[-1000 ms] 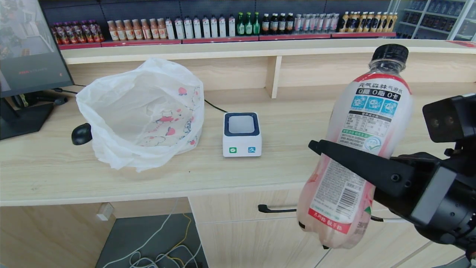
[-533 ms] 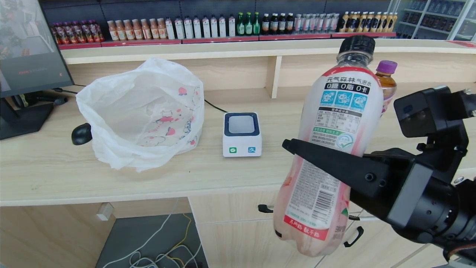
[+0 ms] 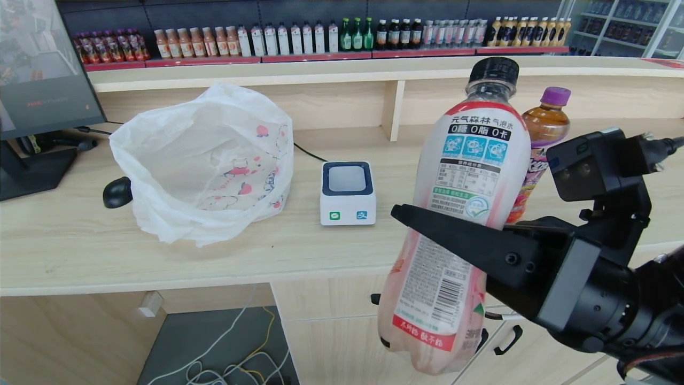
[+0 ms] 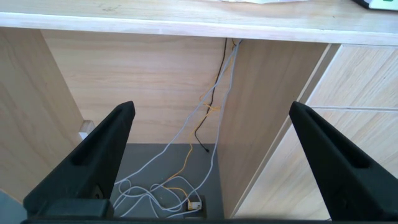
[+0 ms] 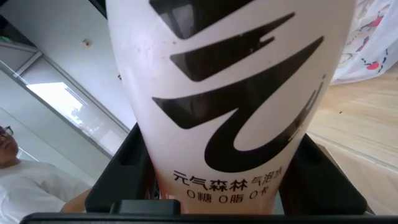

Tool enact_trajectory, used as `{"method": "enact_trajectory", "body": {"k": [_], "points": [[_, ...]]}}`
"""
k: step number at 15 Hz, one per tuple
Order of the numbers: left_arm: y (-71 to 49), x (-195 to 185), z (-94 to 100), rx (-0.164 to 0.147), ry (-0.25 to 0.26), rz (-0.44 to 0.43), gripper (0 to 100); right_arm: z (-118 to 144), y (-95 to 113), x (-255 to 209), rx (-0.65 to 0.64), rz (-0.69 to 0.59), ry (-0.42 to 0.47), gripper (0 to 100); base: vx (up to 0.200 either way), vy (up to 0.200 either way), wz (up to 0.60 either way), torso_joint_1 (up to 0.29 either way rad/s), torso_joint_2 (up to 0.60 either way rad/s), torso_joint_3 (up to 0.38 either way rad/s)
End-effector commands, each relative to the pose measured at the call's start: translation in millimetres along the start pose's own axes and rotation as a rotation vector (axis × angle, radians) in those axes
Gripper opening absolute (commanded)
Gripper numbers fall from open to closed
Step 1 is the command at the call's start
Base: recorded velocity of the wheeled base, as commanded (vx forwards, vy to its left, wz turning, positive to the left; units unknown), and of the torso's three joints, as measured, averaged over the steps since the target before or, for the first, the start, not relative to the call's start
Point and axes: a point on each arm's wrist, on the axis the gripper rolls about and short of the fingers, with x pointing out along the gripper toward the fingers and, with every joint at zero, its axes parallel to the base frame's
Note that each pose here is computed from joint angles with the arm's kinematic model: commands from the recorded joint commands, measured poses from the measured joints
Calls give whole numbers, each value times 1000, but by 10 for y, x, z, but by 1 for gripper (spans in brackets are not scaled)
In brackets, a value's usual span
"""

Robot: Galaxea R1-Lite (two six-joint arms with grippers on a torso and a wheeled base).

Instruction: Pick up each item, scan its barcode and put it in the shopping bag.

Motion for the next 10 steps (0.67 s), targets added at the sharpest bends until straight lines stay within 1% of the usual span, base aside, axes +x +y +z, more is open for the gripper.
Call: {"method": "enact_trajectory", "body": {"k": [1,7,10], "points": [[0,0,0,0,-1,0,100,3,3,3,-3,4,-2,0,0,0,0,0,0,0],[0,0,0,0,-1,0,100,22,32,-25,-14,10,-20,0,0,0,0,0,0,0],[0,0,0,0,-1,0,100,55,78,-63,-23,19,-33,0,0,0,0,0,0,0]]}}
